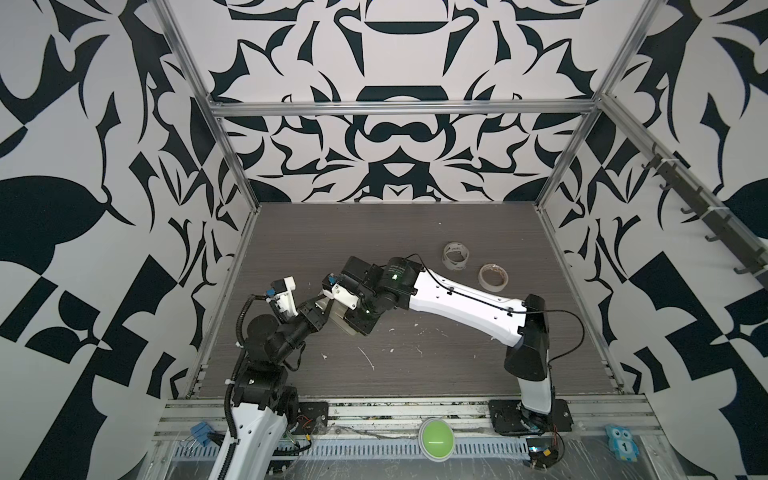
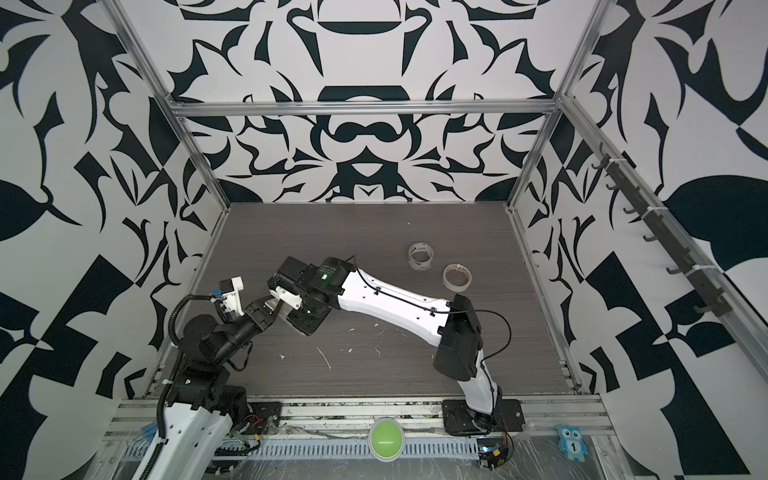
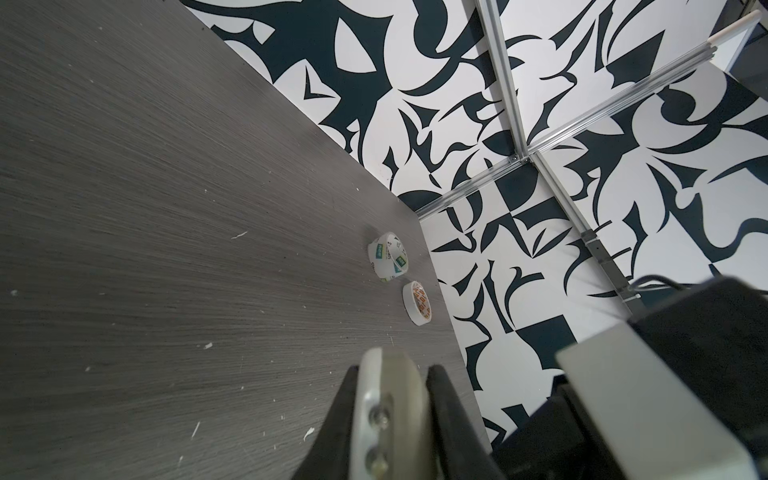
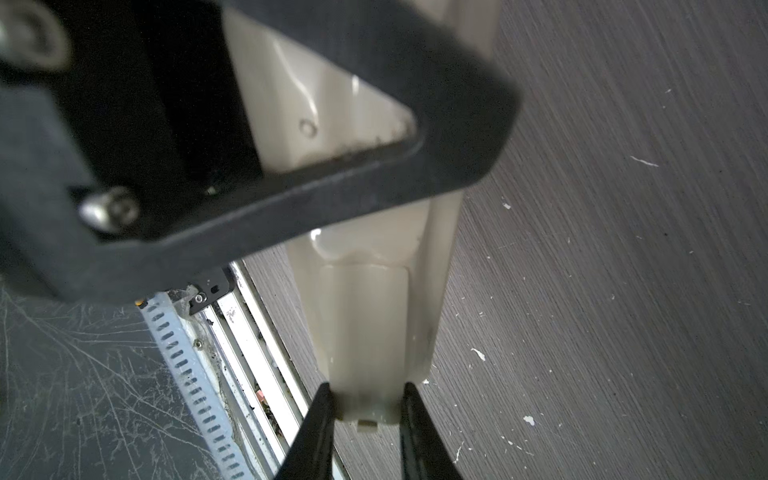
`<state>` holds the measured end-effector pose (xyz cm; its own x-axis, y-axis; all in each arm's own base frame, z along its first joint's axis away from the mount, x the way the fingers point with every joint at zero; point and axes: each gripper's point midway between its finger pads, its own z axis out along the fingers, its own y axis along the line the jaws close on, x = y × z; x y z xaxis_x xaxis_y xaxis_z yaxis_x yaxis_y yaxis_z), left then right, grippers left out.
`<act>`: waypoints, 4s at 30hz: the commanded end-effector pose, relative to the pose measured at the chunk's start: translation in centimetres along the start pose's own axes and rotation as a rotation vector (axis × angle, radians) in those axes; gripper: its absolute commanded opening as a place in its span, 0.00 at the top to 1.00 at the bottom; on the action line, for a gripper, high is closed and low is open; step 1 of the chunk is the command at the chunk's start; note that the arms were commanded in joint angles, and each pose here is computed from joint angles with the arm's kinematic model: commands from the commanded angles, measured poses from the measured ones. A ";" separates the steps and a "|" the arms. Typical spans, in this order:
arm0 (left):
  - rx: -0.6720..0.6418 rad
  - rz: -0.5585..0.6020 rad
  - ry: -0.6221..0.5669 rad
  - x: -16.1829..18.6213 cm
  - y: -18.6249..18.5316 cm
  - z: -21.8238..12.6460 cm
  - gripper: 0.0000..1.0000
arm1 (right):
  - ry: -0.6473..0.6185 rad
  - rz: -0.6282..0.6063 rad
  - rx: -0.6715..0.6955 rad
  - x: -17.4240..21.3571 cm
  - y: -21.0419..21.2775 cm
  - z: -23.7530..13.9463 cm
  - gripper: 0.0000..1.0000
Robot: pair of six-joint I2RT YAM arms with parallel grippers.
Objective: Load the batteries into the remote control
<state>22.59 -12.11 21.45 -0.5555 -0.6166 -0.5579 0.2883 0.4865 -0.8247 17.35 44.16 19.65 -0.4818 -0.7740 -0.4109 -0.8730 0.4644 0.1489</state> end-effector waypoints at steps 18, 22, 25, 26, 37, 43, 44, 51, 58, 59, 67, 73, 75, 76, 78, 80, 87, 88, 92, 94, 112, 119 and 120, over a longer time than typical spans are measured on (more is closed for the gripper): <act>0.080 -0.021 -0.001 0.0 -1.5 -0.2 1.00 | -0.101 0.000 0.021 -2.1 0.4 -2.3 0.86; 0.081 -0.021 0.000 0.0 -1.5 -0.2 1.00 | -0.105 -0.002 0.024 -2.2 0.4 -2.4 0.83; 0.080 -0.022 0.004 0.1 -1.4 -0.2 1.00 | -0.104 0.001 0.031 -2.2 0.3 -2.3 0.81; 0.079 -0.023 0.005 0.2 -1.3 -0.2 1.00 | -0.103 0.001 0.033 -2.2 0.3 -2.3 0.80; 0.078 -0.025 0.004 0.2 -1.2 -0.1 1.00 | -0.100 0.009 0.048 -2.3 0.1 -2.3 0.75; 0.085 -0.027 -0.002 0.1 -1.4 -0.2 1.00 | -0.102 0.010 0.052 -2.4 0.1 -2.3 0.71; 0.088 -0.028 -0.002 0.1 -1.5 -0.3 1.00 | -0.104 0.009 0.052 -2.5 0.1 -2.4 0.70; 0.100 -0.048 -0.009 0.0 -1.7 -0.3 1.00 | -0.114 0.008 0.055 -2.6 0.2 -2.7 0.66; 0.104 -0.050 -0.011 -0.1 -1.8 -0.3 1.00 | -0.109 0.008 0.063 -2.4 0.1 -2.8 0.60; 0.104 -0.051 -0.010 -0.1 -1.8 -0.3 1.00 | -0.112 0.008 0.064 -2.5 0.0 -2.9 0.59; 0.099 -0.053 -0.009 0.0 -1.6 -0.2 1.00 | -0.134 0.001 0.058 -3.0 0.3 -3.3 0.42; 0.098 -0.056 -0.009 -0.1 -1.6 -0.2 1.00 | -0.160 0.001 0.057 -3.6 0.5 -4.2 0.36; 0.099 -0.059 -0.005 -0.1 -1.7 -0.1 1.00 | -0.176 -0.004 0.055 -3.9 0.6 -5.0 0.36; 0.098 -0.063 -0.003 0.0 -1.6 -0.1 1.00 | -0.182 -0.005 0.057 -4.0 0.6 -5.3 0.37; 0.101 -0.073 -0.001 0.0 -1.7 -0.1 1.00 | -0.196 -0.011 0.058 -4.1 0.7 -6.1 0.38; 0.104 -0.084 0.003 0.1 -1.7 0.0 1.00 | -0.211 -0.019 0.058 -4.2 0.8 -7.1 0.39; 0.157 -0.161 0.064 0.8 -2.3 0.5 1.00 | -0.307 -0.088 0.055 -3.5 1.0 -11.5 0.40; 0.170 -0.171 0.073 0.8 -2.5 0.6 1.00 | -0.312 -0.103 0.058 -3.2 1.0 -11.9 0.40; 0.205 -0.182 0.116 1.2 -3.2 0.7 1.00 | -0.321 -0.156 0.067 -1.9 0.9 -13.0 0.40; 0.228 -0.183 0.144 1.4 -3.8 0.7 1.00 | -0.330 -0.180 0.064 -1.3 0.9 -13.4 0.40; 0.366 -0.246 0.272 1.9 -6.9 0.5 1.00 | -0.381 -0.313 0.060 0.8 1.0 -12.5 0.37; 0.380 -0.246 0.287 2.0 -7.3 0.4 1.00 | -0.370 -0.295 0.021 0.2 1.4 -10.7 0.39; 0.382 -0.246 0.288 2.0 -7.3 0.4 1.00 | -0.366 -0.299 0.021 0.2 1.5 -10.5 0.39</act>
<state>20.33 -16.90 24.19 -0.8248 -0.4820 -0.2956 0.2898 0.0884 -0.9530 15.28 39.22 28.35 -0.1625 -0.7057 -0.6896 -0.9623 0.2679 -0.0475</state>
